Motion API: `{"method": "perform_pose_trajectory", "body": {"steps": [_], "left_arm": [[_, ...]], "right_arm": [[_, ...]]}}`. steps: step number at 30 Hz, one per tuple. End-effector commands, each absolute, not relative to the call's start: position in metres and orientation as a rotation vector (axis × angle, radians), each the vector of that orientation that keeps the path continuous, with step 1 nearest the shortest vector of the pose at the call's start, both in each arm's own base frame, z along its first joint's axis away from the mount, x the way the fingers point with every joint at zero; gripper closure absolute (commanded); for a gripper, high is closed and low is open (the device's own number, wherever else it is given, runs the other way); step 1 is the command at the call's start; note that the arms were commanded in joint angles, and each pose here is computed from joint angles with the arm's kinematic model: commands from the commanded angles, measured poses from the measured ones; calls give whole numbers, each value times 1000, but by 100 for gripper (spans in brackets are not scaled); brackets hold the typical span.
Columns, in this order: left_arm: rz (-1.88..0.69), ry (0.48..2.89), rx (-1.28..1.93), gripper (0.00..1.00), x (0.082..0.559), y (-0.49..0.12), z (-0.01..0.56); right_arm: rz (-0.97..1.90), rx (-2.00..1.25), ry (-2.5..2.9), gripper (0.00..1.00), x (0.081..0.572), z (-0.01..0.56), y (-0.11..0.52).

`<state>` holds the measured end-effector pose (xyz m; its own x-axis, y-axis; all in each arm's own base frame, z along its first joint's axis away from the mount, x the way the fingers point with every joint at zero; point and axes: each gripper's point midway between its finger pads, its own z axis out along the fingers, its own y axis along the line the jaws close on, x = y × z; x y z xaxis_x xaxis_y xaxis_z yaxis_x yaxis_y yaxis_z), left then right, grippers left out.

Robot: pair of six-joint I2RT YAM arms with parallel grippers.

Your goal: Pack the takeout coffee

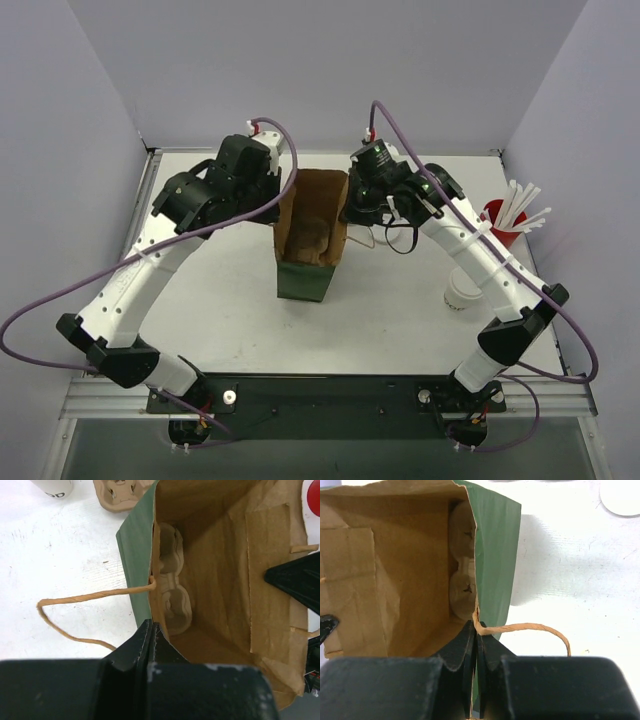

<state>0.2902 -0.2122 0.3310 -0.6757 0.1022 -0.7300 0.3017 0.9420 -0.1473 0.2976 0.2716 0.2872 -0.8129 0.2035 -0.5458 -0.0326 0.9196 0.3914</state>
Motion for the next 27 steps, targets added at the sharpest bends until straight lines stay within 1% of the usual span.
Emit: {"method": "perform_pose_trajectory", "body": {"steps": [1, 2, 5, 7, 8, 10, 11, 12, 14, 16, 18, 19, 22, 24, 27], "left_arm": [[-309, 2374, 294, 100, 289, -211, 302], [-280, 2417, 286, 100, 290, -207, 282], [-301, 2468, 296, 100, 296, -215, 255], [-339, 2461, 297, 100, 296, -223, 257], [-343, 2456, 300, 100, 294, -223, 259], [-276, 2436, 279, 100, 299, -208, 269], [-237, 2437, 261, 100, 300, -196, 272], [-225, 2419, 220, 100, 308, -181, 280], [-222, 2395, 188, 100, 310, -168, 291], [-220, 2369, 179, 100, 312, -166, 304], [-289, 2372, 212, 100, 306, -185, 306], [-320, 2355, 272, 100, 295, -205, 311], [-328, 2363, 320, 100, 287, -223, 306], [-233, 2366, 294, 100, 293, -206, 302], [-160, 2374, 230, 100, 305, -173, 302]], "right_arm": [[428, 101, 2562, 100, 291, 259, 265], [414, 102, 2575, 100, 292, 252, 264], [323, 115, 2614, 100, 298, 229, 250], [294, 152, 2596, 100, 301, 232, 235], [317, 151, 2590, 100, 301, 236, 237], [358, 92, 2596, 100, 296, 239, 256], [405, 65, 2566, 100, 296, 256, 270], [404, 33, 2581, 100, 294, 251, 285], [484, -59, 2549, 100, 280, 272, 321], [483, -92, 2557, 100, 278, 273, 332], [411, -78, 2557, 100, 283, 274, 312], [372, -48, 2550, 100, 288, 274, 298], [303, 65, 2561, 100, 299, 268, 249], [304, 90, 2546, 100, 301, 272, 240], [340, 62, 2544, 100, 299, 276, 255]]}}
